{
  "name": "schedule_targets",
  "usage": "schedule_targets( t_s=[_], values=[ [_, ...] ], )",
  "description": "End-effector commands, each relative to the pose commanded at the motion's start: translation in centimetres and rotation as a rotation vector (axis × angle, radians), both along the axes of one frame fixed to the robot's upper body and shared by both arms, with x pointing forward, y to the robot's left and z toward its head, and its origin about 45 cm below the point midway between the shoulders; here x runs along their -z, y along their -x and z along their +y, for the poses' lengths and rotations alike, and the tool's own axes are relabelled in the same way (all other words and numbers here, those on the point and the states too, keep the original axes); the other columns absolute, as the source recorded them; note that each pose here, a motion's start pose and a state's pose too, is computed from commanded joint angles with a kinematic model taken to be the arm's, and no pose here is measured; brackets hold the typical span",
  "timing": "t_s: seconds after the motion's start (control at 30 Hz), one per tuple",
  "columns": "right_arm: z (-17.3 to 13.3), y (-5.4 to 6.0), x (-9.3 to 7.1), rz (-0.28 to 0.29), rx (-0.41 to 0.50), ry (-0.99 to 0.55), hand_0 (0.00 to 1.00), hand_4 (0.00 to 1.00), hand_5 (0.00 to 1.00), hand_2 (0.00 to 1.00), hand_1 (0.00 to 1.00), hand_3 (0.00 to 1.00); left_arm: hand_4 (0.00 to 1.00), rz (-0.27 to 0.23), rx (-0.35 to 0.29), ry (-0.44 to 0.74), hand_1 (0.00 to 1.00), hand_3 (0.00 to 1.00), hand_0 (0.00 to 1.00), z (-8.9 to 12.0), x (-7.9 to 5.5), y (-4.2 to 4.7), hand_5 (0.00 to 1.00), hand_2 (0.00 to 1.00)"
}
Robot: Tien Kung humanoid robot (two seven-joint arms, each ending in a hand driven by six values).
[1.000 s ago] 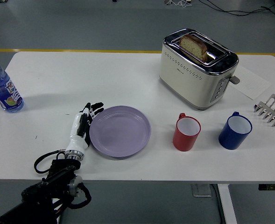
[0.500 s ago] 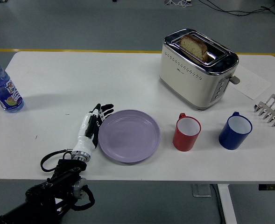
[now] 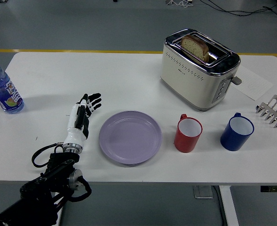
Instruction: Push plate across desktop
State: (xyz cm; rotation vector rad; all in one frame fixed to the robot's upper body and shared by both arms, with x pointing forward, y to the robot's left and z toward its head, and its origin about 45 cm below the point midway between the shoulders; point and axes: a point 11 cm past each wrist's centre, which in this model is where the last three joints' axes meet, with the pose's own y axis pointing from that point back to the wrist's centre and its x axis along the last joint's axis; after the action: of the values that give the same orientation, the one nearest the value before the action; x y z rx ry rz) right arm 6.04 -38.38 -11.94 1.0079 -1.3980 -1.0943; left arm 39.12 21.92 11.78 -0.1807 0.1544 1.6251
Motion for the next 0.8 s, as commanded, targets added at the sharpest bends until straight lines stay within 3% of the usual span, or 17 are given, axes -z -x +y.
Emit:
schedule_targets(
  t_s=[0.23, 0.33, 0.57, 0.7, 0.73, 0.8],
  values=[
    [-0.3, -0.4, -0.1, -0.009, 0.004, 0.006, 0.633, 0.469, 0.361, 0.676, 0.601, 0.610, 0.405, -0.085, -0.106, 0.019, 0.708, 0.601, 0.701, 3.0, -2.6, -0.91, 0.914, 0.699],
    [-0.4, -0.4, -0.2, -0.011, 0.005, 0.010, 0.633, 0.469, 0.362, 0.675, 0.600, 0.610, 0.404, -0.134, -0.133, 0.002, 0.692, 0.592, 0.694, 5.5, -3.8, -0.97, 0.913, 0.689],
    [-0.7, -0.4, -0.2, -0.014, 0.010, 0.016, 0.634, 0.470, 0.362, 0.675, 0.599, 0.610, 0.407, -0.220, -0.209, 0.004, 0.685, 0.587, 0.696, 11.5, -6.3, -0.09, 0.915, 0.679],
    [-0.7, -0.3, -0.2, -0.014, 0.013, 0.017, 0.634, 0.470, 0.362, 0.675, 0.599, 0.610, 0.407, -0.162, -0.193, 0.022, 0.685, 0.587, 0.696, 14.5, -6.4, 0.95, 0.915, 0.679],
    [-0.8, -0.3, -0.2, -0.014, 0.014, 0.018, 0.633, 0.470, 0.364, 0.674, 0.596, 0.610, 0.449, -0.149, -0.189, 0.027, 0.686, 0.602, 0.706, 15.1, -6.4, 1.25, 0.977, 0.671],
    [-0.8, -0.2, -0.2, -0.013, 0.015, 0.019, 0.633, 0.470, 0.364, 0.674, 0.596, 0.610, 0.449, -0.114, -0.179, 0.050, 0.686, 0.602, 0.706, 16.4, -6.3, 2.12, 0.977, 0.671]
  ],
)
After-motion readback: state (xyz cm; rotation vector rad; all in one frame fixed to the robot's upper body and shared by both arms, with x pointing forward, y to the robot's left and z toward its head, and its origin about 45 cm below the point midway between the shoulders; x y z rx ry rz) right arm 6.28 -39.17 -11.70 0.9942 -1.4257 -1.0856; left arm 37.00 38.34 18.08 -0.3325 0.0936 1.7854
